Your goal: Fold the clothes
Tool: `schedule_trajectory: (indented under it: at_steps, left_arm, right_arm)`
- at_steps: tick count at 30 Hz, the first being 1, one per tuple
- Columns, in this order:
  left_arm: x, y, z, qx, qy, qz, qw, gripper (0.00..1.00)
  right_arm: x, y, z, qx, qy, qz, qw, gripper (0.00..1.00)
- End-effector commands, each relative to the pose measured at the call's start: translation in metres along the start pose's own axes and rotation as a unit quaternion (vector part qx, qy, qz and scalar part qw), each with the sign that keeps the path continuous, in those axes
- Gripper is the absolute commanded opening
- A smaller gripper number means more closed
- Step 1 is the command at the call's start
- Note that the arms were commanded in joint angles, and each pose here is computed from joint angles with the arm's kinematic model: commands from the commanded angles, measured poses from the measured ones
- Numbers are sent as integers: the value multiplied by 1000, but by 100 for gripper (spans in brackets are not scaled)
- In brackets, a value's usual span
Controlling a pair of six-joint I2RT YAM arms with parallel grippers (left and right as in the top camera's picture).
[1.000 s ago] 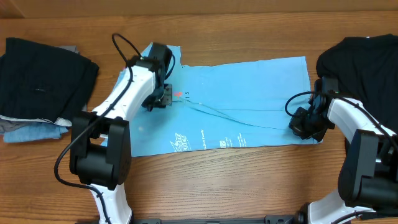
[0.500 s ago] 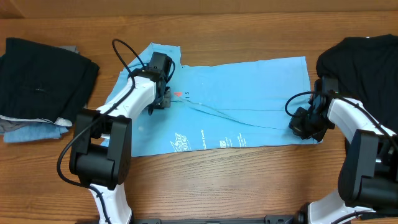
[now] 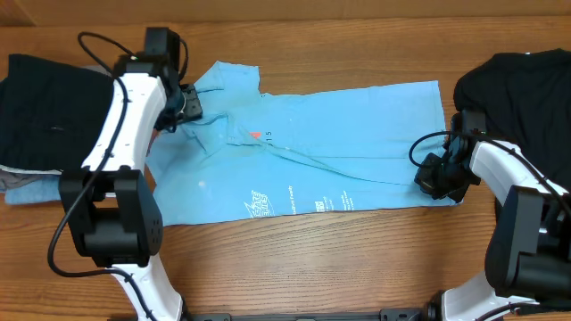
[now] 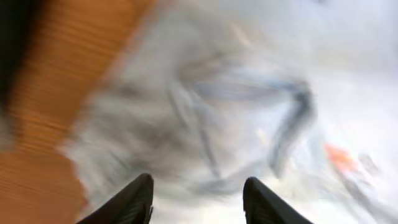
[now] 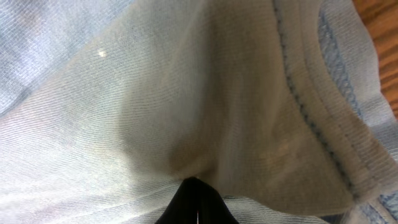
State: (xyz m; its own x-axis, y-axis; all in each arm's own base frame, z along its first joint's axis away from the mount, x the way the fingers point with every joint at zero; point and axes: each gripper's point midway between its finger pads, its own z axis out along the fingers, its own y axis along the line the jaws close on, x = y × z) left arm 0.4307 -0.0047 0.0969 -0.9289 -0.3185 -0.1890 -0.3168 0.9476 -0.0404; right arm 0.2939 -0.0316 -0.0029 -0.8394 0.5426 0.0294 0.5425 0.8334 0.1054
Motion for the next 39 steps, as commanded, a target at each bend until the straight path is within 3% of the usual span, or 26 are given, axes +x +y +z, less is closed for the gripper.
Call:
schedule_trajectory:
  at_steps: [1,5,9,13,17,20,22,26,35,39]
  left_arm:
    - [45,-40,-10,106,95,-10,990,51]
    - [91,-29,20,61,153,6,986,50]
    - [131,-15,44,40,205,13,978,45]
    - [153,5,54,0,229,23,973,45]
    - [154,15,57,-25,226,28,973,46]
    - [151,14,59,-24,219,29,975,48]
    - [148,13,60,-20,211,31,977,55]
    - [149,6,59,2,216,47,975,59]
    - [134,16,57,-30,189,58,980,63]
    - [129,32,57,-74,175,67,979,65]
  right_arm:
    - [-18,-10,9,25,-17,11,999,4]
    - [-54,13,-5,-19,-78,-11,997,10]
    - [-57,52,-28,-111,-60,-57,990,12]
    - [-40,25,-47,-32,-8,-20,999,13]
    - [-27,-5,-41,44,8,1,999,13]
    - [-35,-4,-24,32,-21,0,999,13]
    - [-43,-1,-8,16,-50,-5,999,9]
    - [-38,-6,12,11,-62,-7,998,5]
    - [56,-44,14,87,113,48,989,5]
    - [53,-45,11,94,110,49,988,6]
